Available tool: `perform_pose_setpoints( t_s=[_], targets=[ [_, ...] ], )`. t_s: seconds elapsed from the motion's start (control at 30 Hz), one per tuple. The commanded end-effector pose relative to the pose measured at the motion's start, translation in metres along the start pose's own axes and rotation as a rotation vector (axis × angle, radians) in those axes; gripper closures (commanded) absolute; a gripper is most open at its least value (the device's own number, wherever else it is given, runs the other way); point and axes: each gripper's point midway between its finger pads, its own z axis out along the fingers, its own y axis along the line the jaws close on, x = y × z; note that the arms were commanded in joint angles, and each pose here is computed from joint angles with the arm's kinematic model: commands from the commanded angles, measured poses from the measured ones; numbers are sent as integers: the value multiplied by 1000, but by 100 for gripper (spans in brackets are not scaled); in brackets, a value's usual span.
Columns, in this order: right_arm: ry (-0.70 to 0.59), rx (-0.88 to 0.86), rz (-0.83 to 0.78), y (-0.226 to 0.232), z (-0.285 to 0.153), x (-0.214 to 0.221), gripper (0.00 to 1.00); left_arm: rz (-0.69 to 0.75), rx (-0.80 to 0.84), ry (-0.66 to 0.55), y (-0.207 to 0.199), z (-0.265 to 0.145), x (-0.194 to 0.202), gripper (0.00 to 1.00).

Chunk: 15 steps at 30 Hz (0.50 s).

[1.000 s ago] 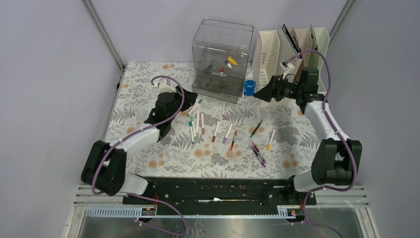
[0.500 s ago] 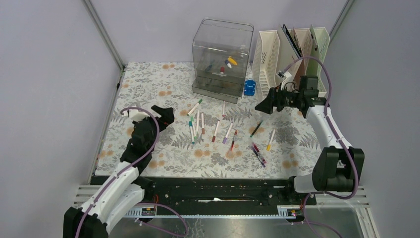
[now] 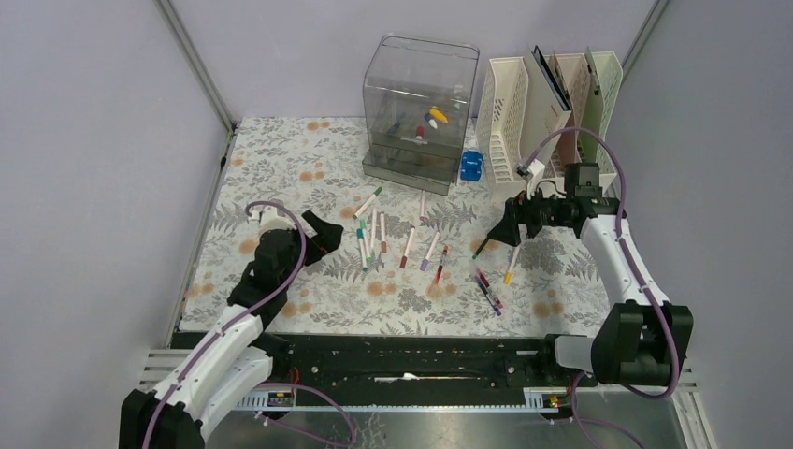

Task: Organize the desk
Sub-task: Pick up the stationery from the center of the board.

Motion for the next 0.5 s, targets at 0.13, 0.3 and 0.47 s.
perform_pose_setpoints(
  t_s=[0.13,0.3,0.47],
  targets=[
    [57,-49,-171,15,-2,28,13,37,347,280,-66,-4,39,10],
    [86,-59,-182,16,4,38,12,-8,390,409,-75,-3,66,16],
    [115,-34,-128,14,19,45,12,100,394,472,-103,-3,100,17]
  ],
)
